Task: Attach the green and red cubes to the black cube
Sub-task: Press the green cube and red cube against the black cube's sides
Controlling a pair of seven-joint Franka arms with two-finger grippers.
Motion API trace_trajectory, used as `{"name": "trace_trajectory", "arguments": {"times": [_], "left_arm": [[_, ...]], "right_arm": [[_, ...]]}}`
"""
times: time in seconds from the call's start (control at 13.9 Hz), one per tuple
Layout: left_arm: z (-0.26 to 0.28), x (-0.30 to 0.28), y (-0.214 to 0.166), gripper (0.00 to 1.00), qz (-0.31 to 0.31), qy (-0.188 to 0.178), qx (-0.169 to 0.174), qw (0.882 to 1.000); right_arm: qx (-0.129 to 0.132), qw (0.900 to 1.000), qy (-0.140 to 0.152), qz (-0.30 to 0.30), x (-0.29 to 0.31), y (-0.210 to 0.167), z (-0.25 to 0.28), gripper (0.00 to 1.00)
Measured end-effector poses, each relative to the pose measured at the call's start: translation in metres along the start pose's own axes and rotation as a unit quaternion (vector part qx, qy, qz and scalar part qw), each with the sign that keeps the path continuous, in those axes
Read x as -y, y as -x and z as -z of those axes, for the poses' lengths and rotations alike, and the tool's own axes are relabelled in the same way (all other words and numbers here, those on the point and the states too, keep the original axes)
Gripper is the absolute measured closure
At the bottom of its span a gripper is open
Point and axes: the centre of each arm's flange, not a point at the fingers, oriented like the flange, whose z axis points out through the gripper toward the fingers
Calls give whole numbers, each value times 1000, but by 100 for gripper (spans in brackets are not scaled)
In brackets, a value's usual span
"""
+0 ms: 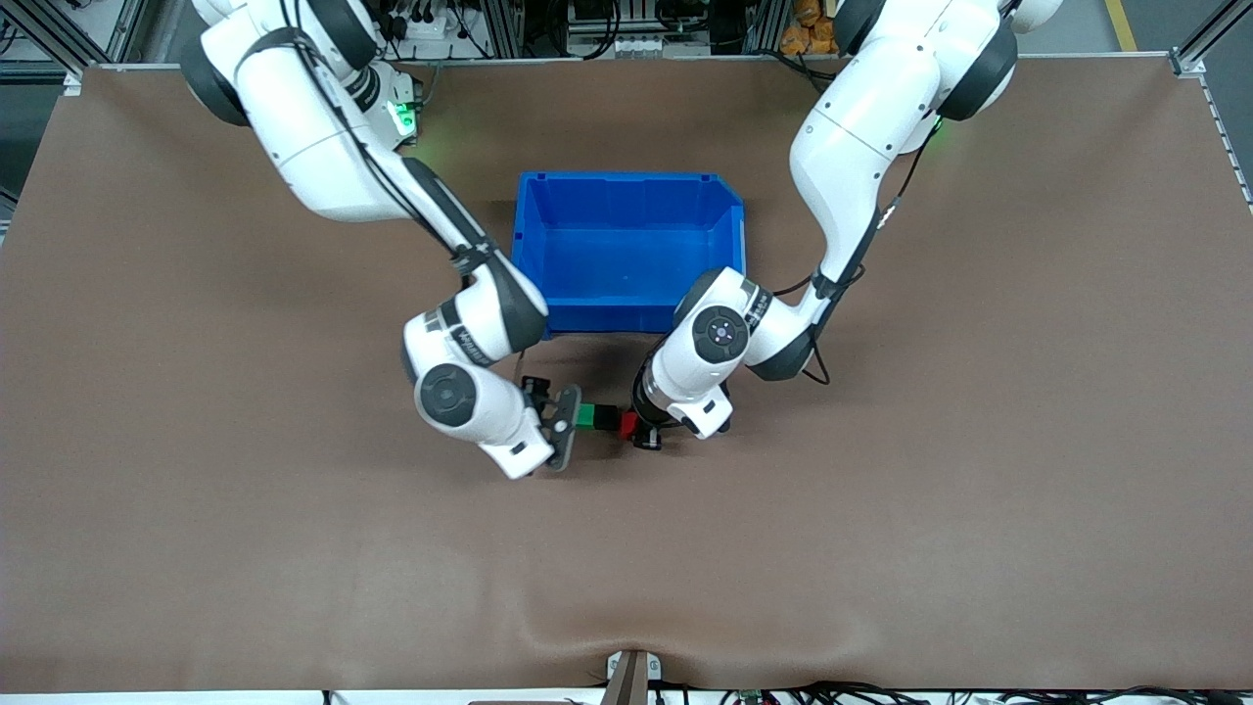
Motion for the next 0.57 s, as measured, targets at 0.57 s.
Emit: {"name": "trace_trajectory", "arguments": {"times": [0.57], "left_arm": [[-1,2,3,61,-5,3,-5,1000]], "right_arm": [[-36,989,41,-138,-47,49,88,0]]}}
